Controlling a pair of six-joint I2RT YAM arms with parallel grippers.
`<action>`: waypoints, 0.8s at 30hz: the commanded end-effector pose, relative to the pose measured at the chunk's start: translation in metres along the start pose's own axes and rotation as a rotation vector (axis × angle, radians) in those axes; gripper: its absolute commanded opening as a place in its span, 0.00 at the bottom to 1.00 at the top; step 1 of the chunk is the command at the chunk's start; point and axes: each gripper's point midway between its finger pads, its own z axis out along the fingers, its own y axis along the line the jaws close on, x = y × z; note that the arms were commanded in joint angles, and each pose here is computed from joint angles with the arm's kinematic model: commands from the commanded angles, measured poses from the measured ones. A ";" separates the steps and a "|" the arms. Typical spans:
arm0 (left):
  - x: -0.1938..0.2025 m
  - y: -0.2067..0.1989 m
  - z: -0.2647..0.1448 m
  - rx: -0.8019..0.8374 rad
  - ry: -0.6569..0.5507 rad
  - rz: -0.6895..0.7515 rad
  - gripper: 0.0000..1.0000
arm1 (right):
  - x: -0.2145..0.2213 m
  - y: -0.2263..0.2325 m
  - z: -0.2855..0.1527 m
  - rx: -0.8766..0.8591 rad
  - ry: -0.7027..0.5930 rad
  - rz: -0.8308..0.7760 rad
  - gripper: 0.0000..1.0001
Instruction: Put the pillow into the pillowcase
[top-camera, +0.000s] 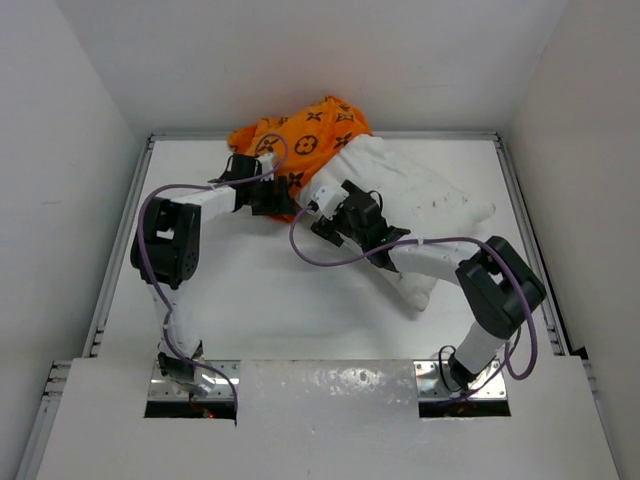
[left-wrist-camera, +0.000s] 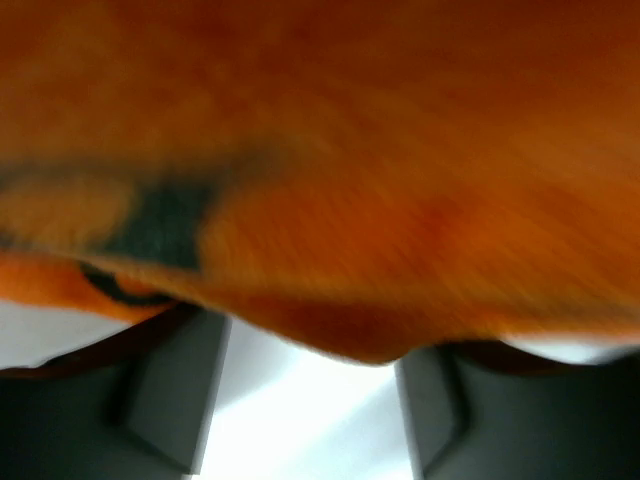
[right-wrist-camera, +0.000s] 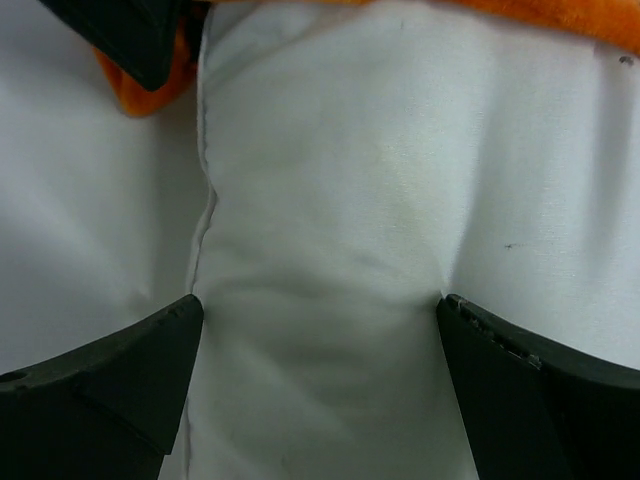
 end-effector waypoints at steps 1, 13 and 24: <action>-0.021 0.006 0.018 -0.052 -0.080 -0.036 0.58 | 0.012 -0.012 0.010 0.108 0.040 0.013 0.99; -0.044 -0.024 0.002 0.107 -0.015 0.151 0.00 | 0.024 0.006 0.071 0.044 0.227 0.072 0.00; -0.018 -0.129 -0.106 0.607 0.175 0.922 0.00 | -0.169 -0.108 0.036 0.259 -0.426 0.778 0.00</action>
